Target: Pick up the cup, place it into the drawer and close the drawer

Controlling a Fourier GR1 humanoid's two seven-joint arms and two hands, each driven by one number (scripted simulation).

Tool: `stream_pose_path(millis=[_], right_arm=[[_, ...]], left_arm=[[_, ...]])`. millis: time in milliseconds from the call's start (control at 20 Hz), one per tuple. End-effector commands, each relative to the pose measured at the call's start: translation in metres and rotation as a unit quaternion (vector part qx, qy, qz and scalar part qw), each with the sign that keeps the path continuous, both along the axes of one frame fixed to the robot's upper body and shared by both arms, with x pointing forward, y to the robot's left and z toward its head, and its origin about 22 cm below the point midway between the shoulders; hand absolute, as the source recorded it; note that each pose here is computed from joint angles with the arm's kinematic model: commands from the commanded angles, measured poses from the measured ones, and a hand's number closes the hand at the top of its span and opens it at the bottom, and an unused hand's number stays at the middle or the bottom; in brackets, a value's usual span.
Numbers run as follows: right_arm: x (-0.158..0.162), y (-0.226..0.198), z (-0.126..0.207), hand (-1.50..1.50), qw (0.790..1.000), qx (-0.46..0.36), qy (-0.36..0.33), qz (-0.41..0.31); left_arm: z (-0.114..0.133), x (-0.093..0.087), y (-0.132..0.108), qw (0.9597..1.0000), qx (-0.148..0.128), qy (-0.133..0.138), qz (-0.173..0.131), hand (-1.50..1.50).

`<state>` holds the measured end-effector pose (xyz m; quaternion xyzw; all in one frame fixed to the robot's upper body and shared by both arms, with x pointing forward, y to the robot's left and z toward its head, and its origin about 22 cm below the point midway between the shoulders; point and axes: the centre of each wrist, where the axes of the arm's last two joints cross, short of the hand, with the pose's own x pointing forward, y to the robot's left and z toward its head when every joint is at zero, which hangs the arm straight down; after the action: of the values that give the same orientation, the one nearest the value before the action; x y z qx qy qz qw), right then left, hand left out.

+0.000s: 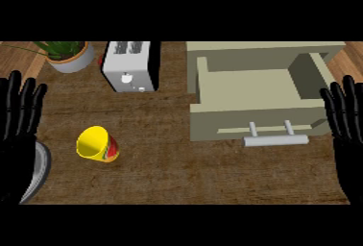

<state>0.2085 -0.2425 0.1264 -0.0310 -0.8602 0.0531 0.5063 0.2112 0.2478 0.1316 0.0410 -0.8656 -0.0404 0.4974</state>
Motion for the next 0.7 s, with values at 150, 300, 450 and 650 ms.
stream_pose_path(millis=[150, 300, 450, 650], right_arm=[[0.003, 0.003, 0.004, -1.5, 1.0, 0.01, -0.028, 0.01], [0.0, 0.012, -0.007, -1.5, 0.997, -0.015, 0.039, 0.068], [0.005, 0.005, -0.01, -1.5, 0.996, -0.014, 0.054, 0.069], [0.019, 0.016, 0.004, -1.5, 0.996, -0.011, 0.048, 0.08]], left_arm=[[0.0, 0.018, -0.006, 0.9602, 0.0, -0.007, -0.279, -1.5], [-0.034, 0.014, 0.003, 0.9284, -0.045, 0.106, -0.353, -1.5], [-0.036, 0.026, 0.049, 0.9133, -0.062, 0.12, -0.384, -1.5], [-0.044, 0.064, 0.103, 0.9039, -0.081, 0.133, -0.398, -1.5]])
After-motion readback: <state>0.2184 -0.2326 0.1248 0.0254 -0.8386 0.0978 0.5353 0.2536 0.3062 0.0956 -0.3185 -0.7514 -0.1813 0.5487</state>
